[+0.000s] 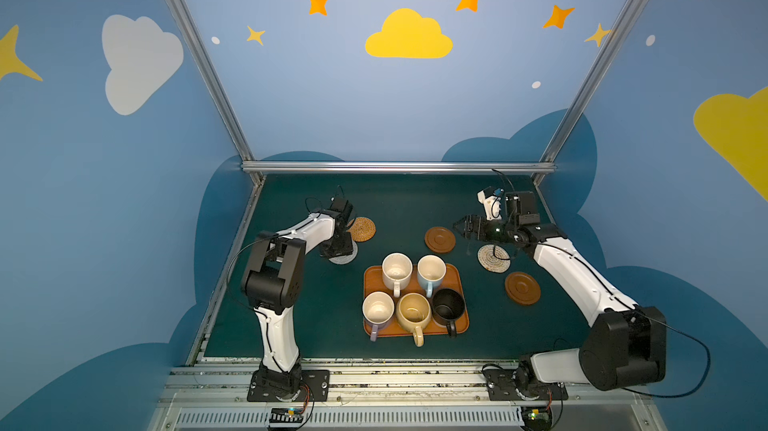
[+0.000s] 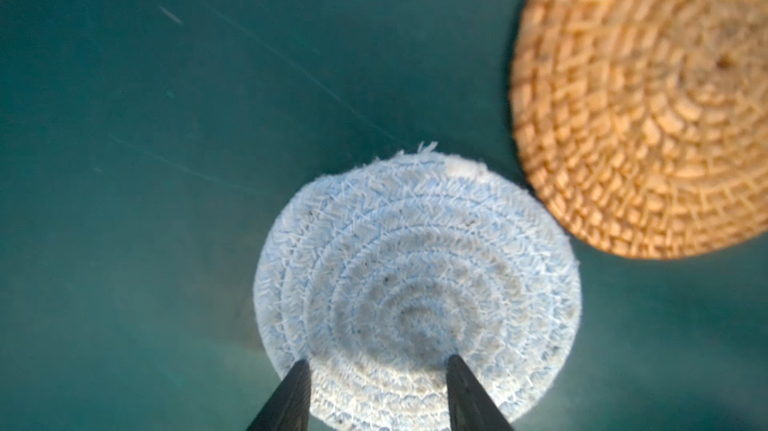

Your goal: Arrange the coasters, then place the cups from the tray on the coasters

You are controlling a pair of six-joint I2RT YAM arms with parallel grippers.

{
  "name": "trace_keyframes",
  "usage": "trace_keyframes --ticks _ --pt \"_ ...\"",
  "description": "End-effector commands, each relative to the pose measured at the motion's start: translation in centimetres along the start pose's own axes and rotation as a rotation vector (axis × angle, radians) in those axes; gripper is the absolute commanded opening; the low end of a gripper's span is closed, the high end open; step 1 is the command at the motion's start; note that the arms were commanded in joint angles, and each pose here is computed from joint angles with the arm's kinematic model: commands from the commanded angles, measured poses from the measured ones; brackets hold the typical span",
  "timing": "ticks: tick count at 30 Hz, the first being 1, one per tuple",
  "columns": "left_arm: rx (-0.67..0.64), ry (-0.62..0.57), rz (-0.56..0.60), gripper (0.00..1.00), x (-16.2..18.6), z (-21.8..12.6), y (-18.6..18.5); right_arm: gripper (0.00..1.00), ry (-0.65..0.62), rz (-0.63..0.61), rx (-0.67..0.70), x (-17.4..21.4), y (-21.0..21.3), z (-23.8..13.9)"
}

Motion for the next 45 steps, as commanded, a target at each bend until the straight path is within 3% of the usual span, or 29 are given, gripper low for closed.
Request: trace_keyframes --ticks 1,8,18,25,35,39,45 --pt "-0.077 0.081 -0.011 0.53 1.2 0.3 1.2 0.92 -0.017 0.011 -0.005 0.0 0.0 -0.3" --pt "-0.077 0.024 -0.042 0.53 0.7 -1.5 1.3 0.92 -0.042 0.016 -0.011 -0.4 0.4 -1.0" --pt "0.009 -0.068 -0.001 0.83 -1.9 -5.7 -0.3 0.92 -0.009 0.047 -0.006 0.2 0.4 -1.1" --pt "0.199 -0.068 0.108 0.90 -4.9 -5.1 -4.2 0.92 0.053 0.061 -0.045 0.6 1.0 0.0" --pt "0.084 -0.003 0.130 0.79 -8.6 0.5 -6.0 0.90 0.107 0.067 -0.058 1.4 1.4 0.9" --pt "0.151 -0.001 0.131 0.79 -9.2 0.8 -5.9 0.90 0.108 0.054 -0.050 2.0 1.2 0.9" --pt "0.135 0.023 0.167 0.77 -9.1 1.7 -6.1 0.90 0.131 0.054 -0.045 2.0 0.5 0.9"
Point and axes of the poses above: each gripper's point midway between its finger pads, its own z axis out along the fingers, its own y axis along the line the jaws close on, x = y × z, the point moved 9 cm from there along -z, back along the fingers, and after that the axes turned 10 degrees about -z, right-handed, at the moved point
